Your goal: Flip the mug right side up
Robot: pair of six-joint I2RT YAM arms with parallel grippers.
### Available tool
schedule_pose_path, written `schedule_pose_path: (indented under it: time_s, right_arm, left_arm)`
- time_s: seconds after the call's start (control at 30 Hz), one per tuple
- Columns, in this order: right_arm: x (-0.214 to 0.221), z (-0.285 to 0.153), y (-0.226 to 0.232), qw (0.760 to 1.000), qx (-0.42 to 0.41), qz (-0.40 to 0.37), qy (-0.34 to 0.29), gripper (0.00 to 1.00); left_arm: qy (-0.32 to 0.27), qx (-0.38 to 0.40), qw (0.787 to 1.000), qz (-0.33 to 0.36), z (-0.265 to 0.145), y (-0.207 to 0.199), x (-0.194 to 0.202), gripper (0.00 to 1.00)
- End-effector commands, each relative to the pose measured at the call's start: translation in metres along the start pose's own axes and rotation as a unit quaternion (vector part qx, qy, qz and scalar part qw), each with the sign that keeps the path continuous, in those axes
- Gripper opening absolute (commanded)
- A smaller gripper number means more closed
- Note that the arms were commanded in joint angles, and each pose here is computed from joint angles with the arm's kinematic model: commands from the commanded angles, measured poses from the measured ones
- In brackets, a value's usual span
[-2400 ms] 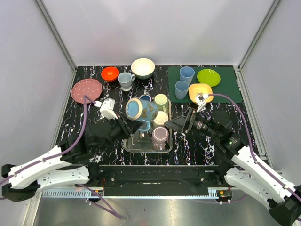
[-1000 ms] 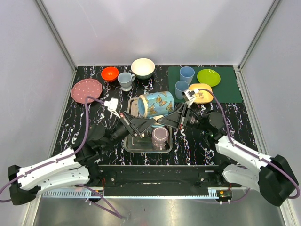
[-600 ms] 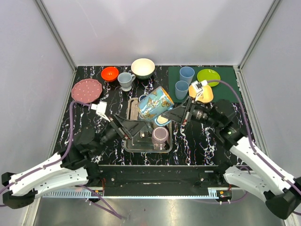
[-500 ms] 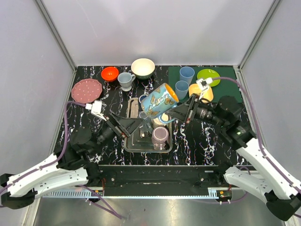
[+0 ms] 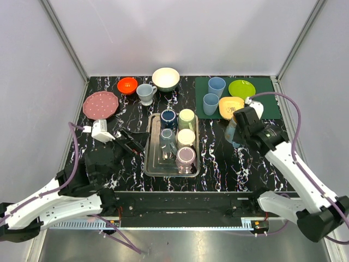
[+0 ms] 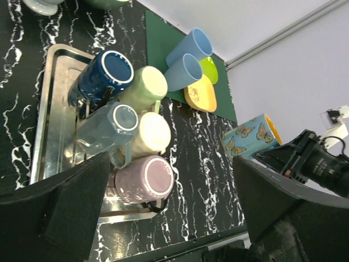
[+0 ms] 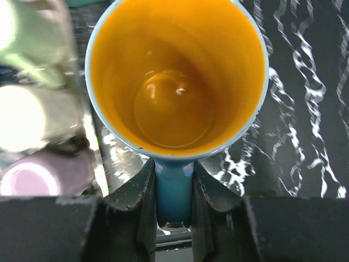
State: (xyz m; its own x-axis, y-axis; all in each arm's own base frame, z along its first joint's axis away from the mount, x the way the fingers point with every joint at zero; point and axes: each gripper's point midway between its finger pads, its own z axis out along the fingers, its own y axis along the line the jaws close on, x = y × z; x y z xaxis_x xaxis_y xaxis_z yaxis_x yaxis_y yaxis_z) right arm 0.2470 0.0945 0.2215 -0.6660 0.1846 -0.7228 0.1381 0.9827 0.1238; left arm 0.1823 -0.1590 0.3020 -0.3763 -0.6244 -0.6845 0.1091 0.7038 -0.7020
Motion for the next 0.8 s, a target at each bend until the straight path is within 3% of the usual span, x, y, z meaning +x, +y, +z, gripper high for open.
schedule_pose_path:
  time_s: [0.0,0.4,0.77]
  right_arm:
    - [-0.015,0.031,-0.035,0.993,0.074,0.082,-0.031,0.0]
    - [-0.026,0.083,-0.148,0.94,0.295,0.159,-0.065,0.0]
    - [-0.022,0.14,-0.168,0.924,0.337,0.178,-0.02,0.0]
  left_arm:
    - [-0.017,-0.034,0.999,0.008,0.004,0.02,0.002,0.96]
    - [0.015,-0.057,0.998,0.023,0.012,0.048,0.038,0.95]
    - [0.042,-0.062,0.997,0.031,0.016,0.052,0.055,0.95]
